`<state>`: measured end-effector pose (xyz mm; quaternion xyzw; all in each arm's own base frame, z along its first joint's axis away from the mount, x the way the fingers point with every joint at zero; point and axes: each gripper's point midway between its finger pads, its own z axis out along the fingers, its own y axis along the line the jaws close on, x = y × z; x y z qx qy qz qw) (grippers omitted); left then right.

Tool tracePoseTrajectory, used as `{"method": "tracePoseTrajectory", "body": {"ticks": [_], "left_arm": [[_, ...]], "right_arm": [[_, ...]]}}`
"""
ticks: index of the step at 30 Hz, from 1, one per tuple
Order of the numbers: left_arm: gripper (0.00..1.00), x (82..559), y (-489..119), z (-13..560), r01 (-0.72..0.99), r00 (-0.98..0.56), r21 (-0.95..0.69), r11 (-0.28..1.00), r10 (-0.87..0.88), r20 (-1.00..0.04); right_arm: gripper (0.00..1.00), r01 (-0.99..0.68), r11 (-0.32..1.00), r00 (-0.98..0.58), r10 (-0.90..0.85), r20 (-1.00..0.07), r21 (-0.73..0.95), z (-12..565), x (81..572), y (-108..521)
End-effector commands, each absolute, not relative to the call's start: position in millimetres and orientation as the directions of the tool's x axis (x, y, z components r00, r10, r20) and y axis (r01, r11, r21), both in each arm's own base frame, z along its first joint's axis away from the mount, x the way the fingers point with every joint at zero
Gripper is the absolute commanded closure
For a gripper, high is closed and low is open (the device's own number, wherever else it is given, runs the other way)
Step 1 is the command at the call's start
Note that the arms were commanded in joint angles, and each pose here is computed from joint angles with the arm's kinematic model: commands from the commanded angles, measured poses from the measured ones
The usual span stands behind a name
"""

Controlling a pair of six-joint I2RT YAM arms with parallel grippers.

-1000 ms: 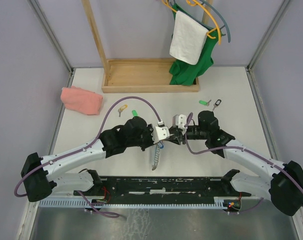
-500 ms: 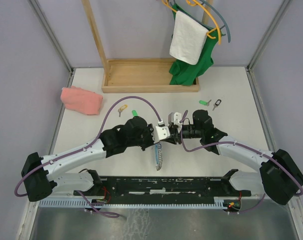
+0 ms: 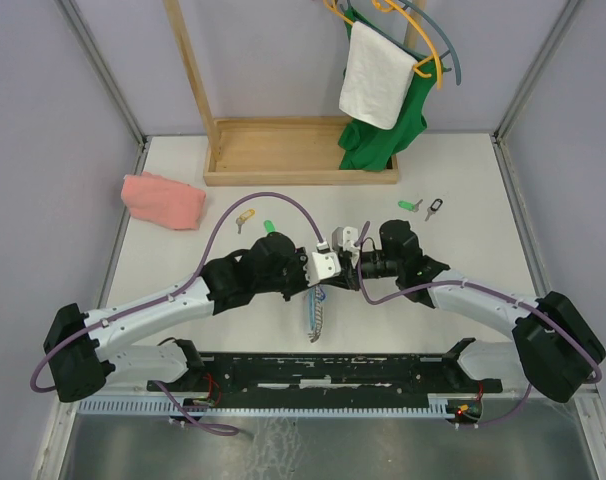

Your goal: Put the keys on the keyring

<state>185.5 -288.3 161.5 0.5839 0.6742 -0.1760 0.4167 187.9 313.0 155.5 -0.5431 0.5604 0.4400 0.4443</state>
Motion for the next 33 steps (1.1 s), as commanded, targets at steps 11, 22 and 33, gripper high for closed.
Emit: {"method": "tracePoseTrajectory", "body": {"ticks": [11,22,33], "left_arm": [[0.72,189.8,-296.2,218.4,0.879,0.166,0.304,0.368,0.362,-0.917],[0.55,186.6,-271.5,209.4,0.823,0.274,0.293,0.486,0.112,-0.955],[0.54,193.2,-275.3,197.8,0.849,0.321,0.301,0.434,0.029,-0.947]], "right_arm": [[0.99,-0.988,0.037,0.144,-0.131,-0.981,-0.150,191.5,198.8,317.1],[0.99,-0.969,0.061,0.227,-0.141,-0.964,-0.238,208.3,200.0,304.1],[0.99,-0.966,0.058,0.243,-0.142,-0.960,-0.253,209.4,197.9,301.3]]}}
